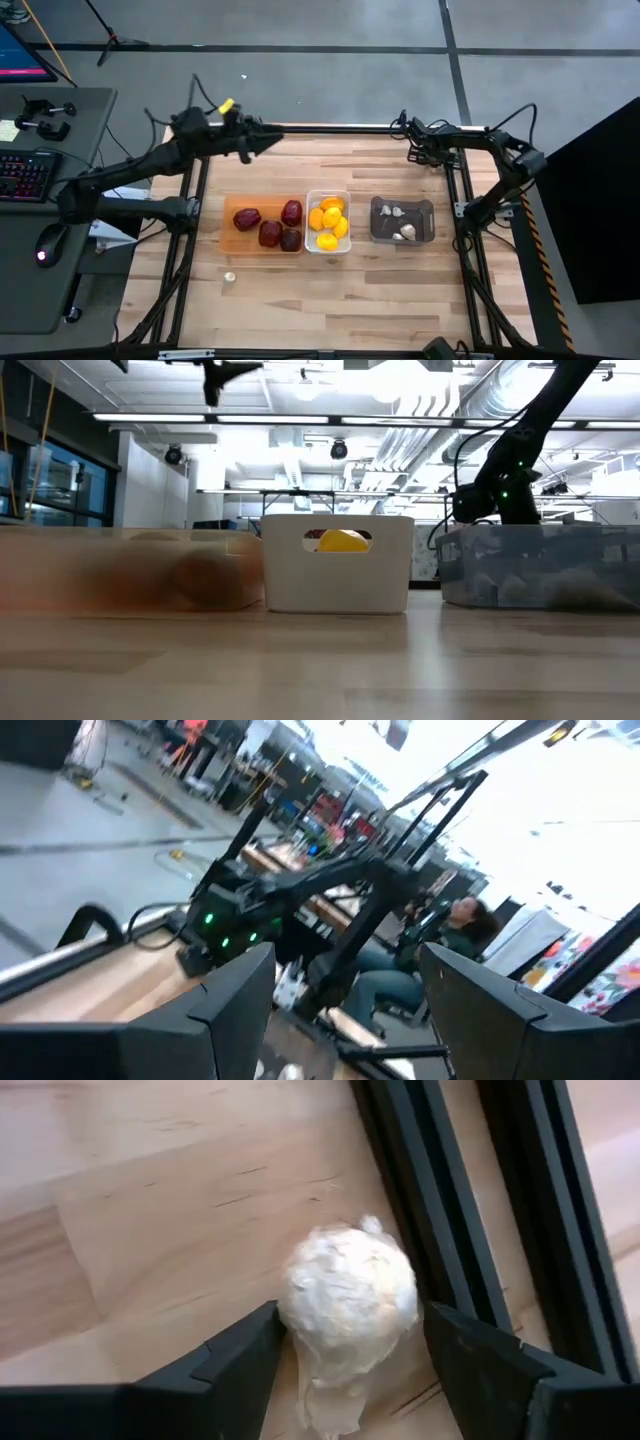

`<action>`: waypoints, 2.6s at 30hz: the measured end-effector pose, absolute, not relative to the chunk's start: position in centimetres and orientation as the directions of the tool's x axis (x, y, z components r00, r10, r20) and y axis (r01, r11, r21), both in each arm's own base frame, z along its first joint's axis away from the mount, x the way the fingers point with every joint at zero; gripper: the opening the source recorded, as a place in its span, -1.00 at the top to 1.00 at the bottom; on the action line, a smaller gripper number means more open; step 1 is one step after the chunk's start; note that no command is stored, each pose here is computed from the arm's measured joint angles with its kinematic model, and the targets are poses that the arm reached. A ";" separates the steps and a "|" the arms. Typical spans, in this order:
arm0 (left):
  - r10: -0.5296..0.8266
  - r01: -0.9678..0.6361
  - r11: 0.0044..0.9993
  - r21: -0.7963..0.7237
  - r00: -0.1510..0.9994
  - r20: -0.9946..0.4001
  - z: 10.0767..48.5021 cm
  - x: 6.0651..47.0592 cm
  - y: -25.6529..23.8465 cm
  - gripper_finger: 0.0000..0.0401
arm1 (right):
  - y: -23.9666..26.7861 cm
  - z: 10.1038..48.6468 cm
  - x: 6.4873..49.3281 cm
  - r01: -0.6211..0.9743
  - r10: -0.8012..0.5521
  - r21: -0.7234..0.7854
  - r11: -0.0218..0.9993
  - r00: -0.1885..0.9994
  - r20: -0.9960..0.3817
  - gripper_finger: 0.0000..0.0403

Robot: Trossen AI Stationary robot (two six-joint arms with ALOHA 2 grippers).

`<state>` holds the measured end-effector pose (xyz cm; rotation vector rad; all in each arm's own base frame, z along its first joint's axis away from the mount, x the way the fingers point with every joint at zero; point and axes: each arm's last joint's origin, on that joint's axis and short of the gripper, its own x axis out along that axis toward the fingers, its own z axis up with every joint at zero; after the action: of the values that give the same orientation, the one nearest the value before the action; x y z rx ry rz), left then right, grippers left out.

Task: Sort produce into baskets
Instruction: Put the white garlic into the black bin

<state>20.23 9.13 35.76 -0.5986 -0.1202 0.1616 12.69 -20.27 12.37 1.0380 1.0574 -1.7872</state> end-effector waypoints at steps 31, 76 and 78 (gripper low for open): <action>0.217 0.003 0.909 -0.418 0.851 0.478 41.5 13.9 7.4 -0.17 | -10.2 22.4 18.1 0.851 -0.303 0.224 0.475 0.397 -0.866 0.83; -0.375 -0.102 0.892 -0.440 0.376 -0.847 31.5 18.5 -12.5 -0.17 | 0.5 26.9 20.4 0.530 -0.138 0.549 0.646 0.789 -0.599 -0.35; -0.279 -0.070 0.942 -0.327 0.378 -0.883 30.4 16.8 -14.1 -0.17 | 0.9 27.6 20.9 0.478 -0.120 0.614 0.629 0.840 -0.530 -0.35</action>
<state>16.83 -14.05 30.39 -0.3355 1.1822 -0.1370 20.89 0.93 27.56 0.8260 0.4715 -0.3574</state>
